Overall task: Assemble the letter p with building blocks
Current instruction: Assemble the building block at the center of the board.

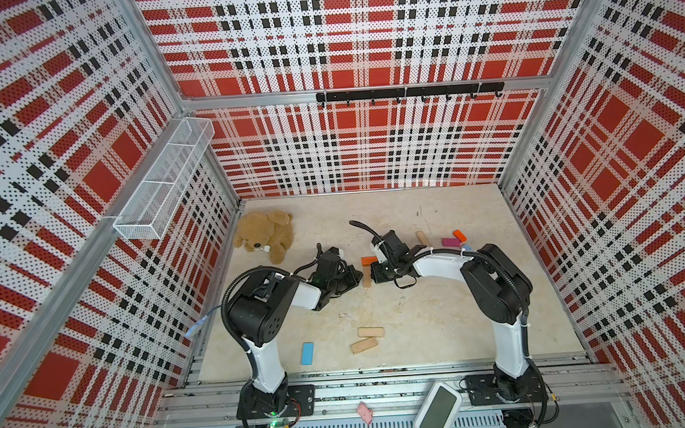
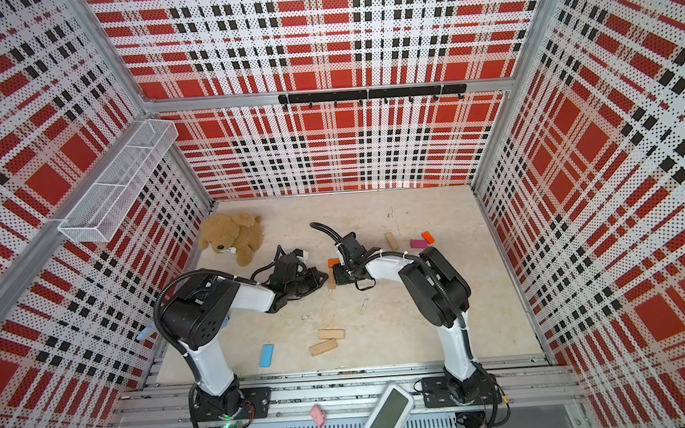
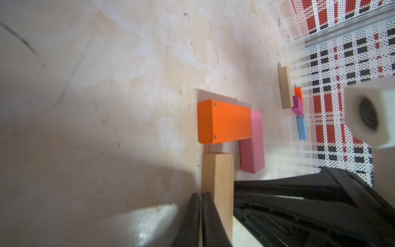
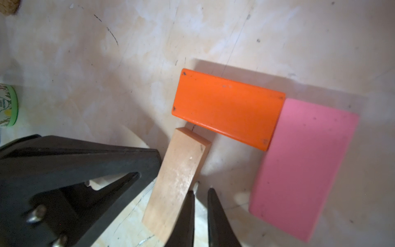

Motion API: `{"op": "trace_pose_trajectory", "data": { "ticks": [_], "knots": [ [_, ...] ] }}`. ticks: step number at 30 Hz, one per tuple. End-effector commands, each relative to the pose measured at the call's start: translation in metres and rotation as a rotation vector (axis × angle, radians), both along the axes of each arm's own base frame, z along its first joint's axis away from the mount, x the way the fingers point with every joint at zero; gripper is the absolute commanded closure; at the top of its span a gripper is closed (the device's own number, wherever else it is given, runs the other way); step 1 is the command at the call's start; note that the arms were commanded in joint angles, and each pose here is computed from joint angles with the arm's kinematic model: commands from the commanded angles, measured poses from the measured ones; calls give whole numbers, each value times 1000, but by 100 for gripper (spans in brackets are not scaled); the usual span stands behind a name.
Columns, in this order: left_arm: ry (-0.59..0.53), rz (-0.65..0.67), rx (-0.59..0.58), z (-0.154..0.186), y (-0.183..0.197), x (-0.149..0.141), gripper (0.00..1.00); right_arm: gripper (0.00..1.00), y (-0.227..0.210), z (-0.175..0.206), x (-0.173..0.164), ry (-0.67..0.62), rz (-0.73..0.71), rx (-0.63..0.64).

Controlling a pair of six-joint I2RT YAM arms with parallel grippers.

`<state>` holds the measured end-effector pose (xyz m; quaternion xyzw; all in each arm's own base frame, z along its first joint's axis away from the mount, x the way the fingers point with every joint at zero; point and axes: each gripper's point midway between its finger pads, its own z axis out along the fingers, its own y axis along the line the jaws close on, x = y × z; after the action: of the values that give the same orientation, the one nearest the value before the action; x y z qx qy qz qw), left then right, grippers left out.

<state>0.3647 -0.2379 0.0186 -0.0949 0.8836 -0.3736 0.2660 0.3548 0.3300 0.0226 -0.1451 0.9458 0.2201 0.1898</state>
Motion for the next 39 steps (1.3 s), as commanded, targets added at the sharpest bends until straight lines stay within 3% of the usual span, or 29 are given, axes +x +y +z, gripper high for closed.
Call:
{"op": "trace_pose_trajectory", "data": {
  "ticks": [1, 27, 39],
  "knots": [
    [152, 29, 85, -45, 19, -23, 89, 84, 0, -13, -3, 17, 18, -35],
    [144, 49, 91, -43, 30, -35, 89, 83, -3, -14, -1, 8, 8, -53],
    [171, 34, 72, -68, 30, -55, 89, 83, -3, -15, 0, 10, 10, -56]
  ]
}}
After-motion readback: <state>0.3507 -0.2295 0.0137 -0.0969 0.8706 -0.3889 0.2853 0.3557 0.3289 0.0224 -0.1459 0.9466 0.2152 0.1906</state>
